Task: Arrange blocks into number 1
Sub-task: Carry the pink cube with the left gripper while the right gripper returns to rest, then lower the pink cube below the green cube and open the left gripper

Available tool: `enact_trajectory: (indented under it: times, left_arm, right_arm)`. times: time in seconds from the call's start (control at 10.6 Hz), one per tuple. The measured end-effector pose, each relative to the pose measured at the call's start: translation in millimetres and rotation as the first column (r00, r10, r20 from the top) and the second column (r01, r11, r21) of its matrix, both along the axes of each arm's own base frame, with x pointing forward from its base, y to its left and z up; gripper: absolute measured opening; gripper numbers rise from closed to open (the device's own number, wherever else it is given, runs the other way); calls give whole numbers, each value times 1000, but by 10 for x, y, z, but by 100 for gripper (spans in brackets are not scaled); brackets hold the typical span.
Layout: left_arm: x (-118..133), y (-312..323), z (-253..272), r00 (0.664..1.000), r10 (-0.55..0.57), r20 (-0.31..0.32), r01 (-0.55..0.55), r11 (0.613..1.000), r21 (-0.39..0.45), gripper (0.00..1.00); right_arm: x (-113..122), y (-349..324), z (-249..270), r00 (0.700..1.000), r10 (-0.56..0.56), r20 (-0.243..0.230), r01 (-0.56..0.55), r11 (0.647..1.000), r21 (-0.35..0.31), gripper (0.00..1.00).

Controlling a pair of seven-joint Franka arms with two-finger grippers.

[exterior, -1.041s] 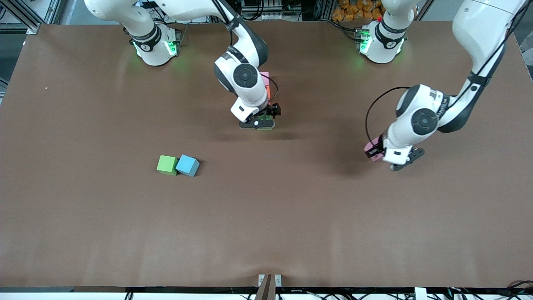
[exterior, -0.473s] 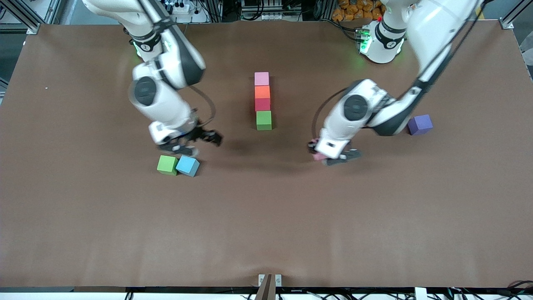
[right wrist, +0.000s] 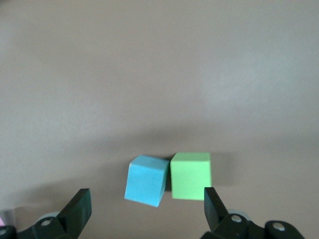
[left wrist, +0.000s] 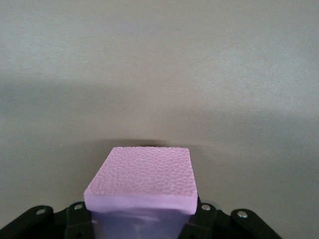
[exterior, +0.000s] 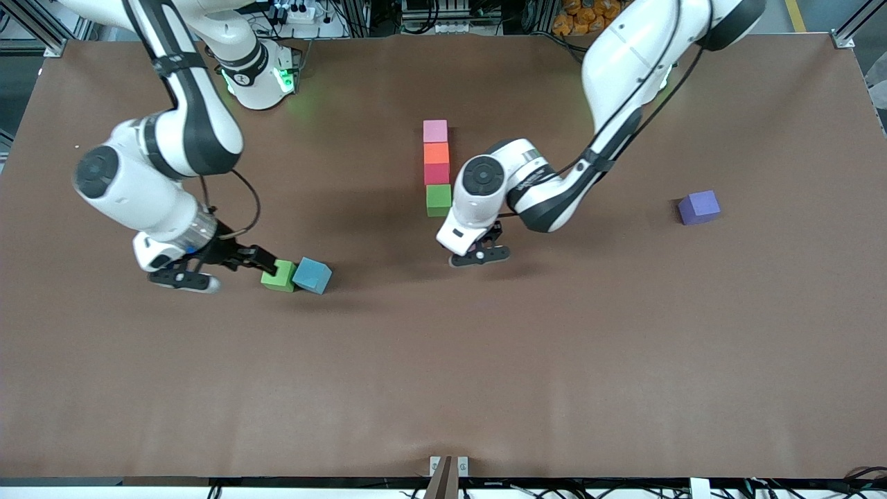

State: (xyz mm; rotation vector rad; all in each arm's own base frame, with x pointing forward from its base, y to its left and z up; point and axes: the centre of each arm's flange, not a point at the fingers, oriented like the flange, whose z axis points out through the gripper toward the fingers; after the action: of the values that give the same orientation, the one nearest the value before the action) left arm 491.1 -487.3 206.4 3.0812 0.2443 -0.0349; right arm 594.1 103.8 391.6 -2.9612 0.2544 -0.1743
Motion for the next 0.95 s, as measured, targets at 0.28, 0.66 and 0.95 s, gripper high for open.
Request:
enact_trajectory:
  times: [0.28,0.66,0.95]
  left_arm:
    - [-21,-81,-145,1000,-9,-11,10,1000,10,61]
    - [-208,-245,-162,999,-46,-28,47,998,29,61]
    - [-281,-345,-131,998,-52,-33,52,998,18,61]
  right_arm:
    - [-29,-276,635,994,84,74,-76,992,-100,100]
    - [-35,-747,1337,992,123,18,-120,986,-116,100]
    - [-89,-816,1802,989,144,-34,-147,982,-120,100]
